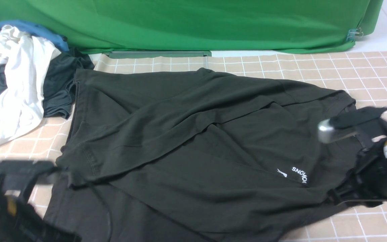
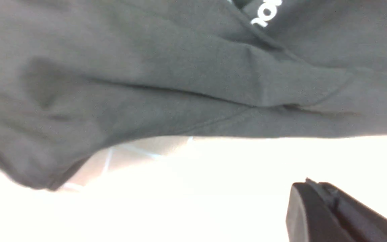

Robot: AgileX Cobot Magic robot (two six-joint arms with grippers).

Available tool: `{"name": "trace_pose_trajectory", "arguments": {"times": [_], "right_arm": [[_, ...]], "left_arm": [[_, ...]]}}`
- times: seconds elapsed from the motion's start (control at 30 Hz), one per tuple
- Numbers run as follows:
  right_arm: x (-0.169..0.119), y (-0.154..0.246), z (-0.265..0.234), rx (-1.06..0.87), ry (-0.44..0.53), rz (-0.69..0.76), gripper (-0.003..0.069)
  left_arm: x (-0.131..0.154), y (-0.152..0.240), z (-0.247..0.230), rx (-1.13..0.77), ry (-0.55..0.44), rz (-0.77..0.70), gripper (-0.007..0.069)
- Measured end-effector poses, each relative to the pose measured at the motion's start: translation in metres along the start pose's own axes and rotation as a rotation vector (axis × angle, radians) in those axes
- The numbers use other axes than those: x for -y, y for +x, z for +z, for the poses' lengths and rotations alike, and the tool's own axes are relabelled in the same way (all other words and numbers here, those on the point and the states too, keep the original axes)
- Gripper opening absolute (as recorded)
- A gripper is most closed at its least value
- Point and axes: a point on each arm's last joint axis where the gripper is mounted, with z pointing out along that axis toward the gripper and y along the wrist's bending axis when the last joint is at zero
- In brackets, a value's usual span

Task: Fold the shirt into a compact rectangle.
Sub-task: 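Grasp the near edge of the shirt at its hem and shoulder corners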

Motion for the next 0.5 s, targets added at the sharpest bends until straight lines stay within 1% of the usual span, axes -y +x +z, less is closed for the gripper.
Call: {"name": "trace_pose_trajectory", "arguments": {"times": [0.1, 0.17, 0.27, 0.4, 0.5], "right_arm": [[0.000, 0.005, -0.019, 0.066, -0.005, -0.001, 0.0043], [0.000, 0.007, -0.026, 0.097, -0.008, -0.002, 0.0043], [0.000, 0.009, -0.033, 0.122, -0.010, -0.002, 0.0043], [-0.001, 0.010, -0.033, 0.122, -0.017, 0.003, 0.0043], [-0.002, 0.010, -0.033, 0.121, -0.031, 0.005, 0.0045]], "left_arm": [[-0.008, 0.008, 0.008, -0.023, -0.077, -0.063, 0.0019], [-0.010, 0.007, 0.009, -0.027, -0.096, -0.080, 0.0019], [-0.009, 0.004, 0.013, -0.032, -0.101, -0.093, 0.0019], [-0.013, -0.001, 0.023, -0.092, -0.114, -0.123, 0.0019], [-0.028, -0.008, 0.032, -0.136, -0.114, -0.199, 0.0019]]}}
